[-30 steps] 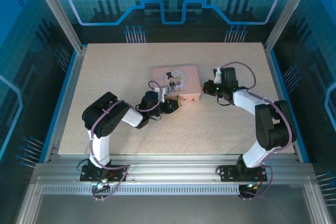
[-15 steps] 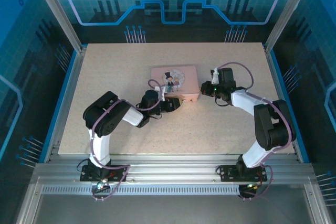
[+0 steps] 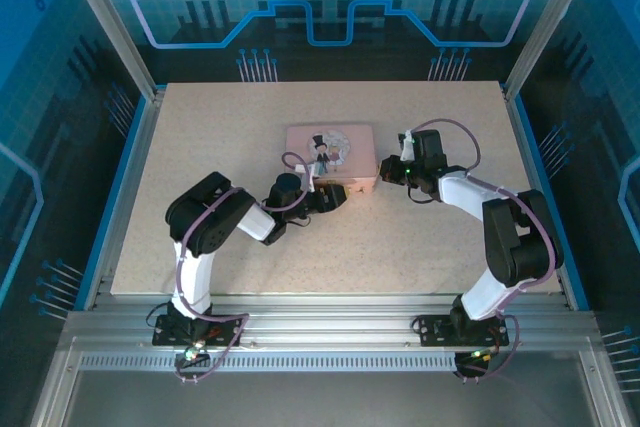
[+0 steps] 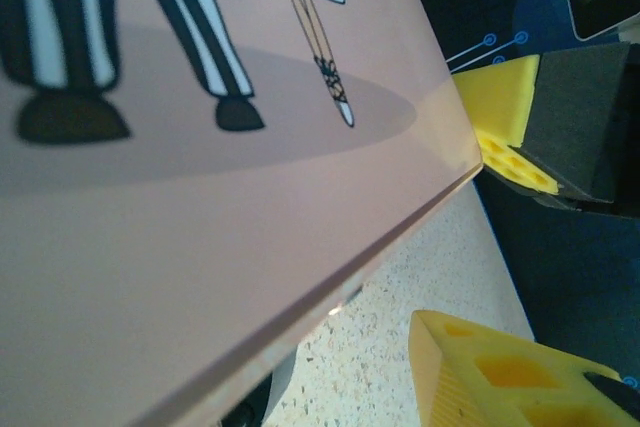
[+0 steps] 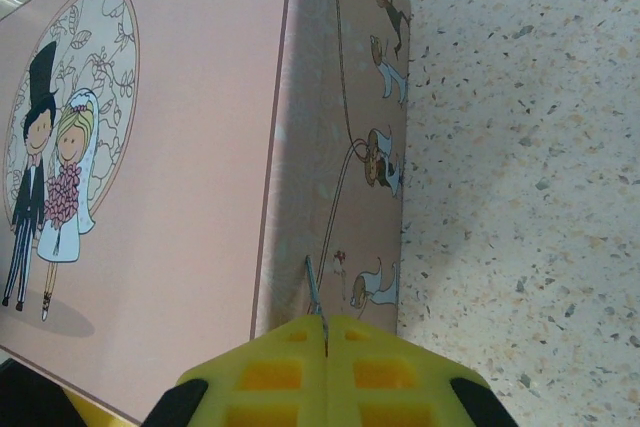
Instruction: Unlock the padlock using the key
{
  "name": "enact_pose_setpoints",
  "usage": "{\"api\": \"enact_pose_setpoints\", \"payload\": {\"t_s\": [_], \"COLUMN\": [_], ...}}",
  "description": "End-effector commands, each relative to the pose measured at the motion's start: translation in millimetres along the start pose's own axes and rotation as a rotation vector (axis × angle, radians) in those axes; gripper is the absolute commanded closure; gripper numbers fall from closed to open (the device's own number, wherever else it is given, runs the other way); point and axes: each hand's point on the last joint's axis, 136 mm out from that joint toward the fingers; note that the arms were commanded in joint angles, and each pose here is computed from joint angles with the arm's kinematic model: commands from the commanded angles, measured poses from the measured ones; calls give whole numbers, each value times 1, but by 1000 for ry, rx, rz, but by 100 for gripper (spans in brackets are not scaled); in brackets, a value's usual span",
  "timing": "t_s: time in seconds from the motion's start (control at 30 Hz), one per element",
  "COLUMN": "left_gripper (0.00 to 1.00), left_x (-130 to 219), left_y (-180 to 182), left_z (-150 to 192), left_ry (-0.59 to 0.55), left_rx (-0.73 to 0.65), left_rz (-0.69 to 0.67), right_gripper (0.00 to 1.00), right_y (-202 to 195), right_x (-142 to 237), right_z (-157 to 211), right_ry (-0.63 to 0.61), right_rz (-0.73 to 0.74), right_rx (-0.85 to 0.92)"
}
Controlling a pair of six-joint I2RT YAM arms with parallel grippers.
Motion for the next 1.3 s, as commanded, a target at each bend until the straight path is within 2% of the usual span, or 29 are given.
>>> {"api": "enact_pose_setpoints", "payload": {"t_s": [0.0,0.5,0.83,1.2,1.27], "left_gripper": [52,59,85,95,96], "left_x": [0,28,23,25,24], "left_y": [-3,20,19,11,7], "left_z": [-9,-3,-2,-2,-4], "left_ry": [-50,-62,-38,31,43], "left_rx": [1,32,30,74,80], "left_rz": [31,-36,-30,-69,-78], "right_gripper": [100,100,100,100,100], "right_y": [10,11,11,5,1], "right_x": [-4,-2,-1,19,22], "right_z": [1,-2,-1,-15,-6], "right_ry": [-4,-11,-11,-56,-45], "right_rz": [-22,-25,-24,-19,-16], "right_rx": [24,27,29,18,8]}}
Point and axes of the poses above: each hand's point on the last joint's axis, 136 mm out from that joint toward the fingers, its own x axis back along the fingers, its own y axis along the line the jaws close on, z = x × y, and after that the axes turned 9 degrees about x, right-handed
